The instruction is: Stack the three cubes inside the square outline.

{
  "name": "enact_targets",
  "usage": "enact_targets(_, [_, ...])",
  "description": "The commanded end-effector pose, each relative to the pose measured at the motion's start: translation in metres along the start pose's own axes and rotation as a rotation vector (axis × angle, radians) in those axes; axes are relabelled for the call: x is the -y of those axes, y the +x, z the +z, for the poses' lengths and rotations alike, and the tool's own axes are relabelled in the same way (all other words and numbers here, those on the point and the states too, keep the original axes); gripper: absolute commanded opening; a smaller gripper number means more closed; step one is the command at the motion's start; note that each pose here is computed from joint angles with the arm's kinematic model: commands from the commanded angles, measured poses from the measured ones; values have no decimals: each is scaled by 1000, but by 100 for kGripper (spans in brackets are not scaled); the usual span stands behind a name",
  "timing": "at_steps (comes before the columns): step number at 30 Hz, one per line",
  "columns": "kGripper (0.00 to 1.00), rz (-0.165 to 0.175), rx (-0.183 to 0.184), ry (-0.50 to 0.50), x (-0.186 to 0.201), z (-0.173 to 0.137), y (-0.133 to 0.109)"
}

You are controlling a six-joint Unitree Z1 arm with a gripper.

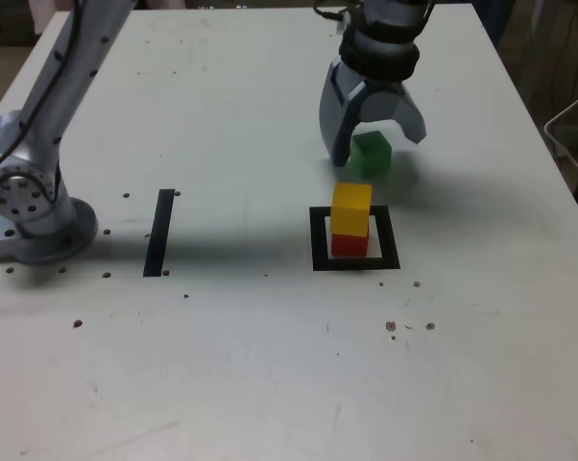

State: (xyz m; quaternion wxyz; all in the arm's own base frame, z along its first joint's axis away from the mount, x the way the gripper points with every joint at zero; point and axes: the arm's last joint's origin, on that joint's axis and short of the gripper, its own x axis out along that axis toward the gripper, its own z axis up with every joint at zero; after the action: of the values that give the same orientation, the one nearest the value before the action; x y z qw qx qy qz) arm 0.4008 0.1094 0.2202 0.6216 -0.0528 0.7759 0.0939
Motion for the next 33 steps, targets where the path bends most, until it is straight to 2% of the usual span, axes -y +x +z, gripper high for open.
enact_targets(1, [87,-2,-3,-5,-2,3,3])
enact_targets(6, [76,-2,-5,-13,-4,4,4])
enact_targets(14, [52,5,8,-16,-5,3,2])
enact_targets(26, [47,-2,23,-4,-3,6,4])
enact_targets(33, [31,-3,26,-1,-2,4,2])
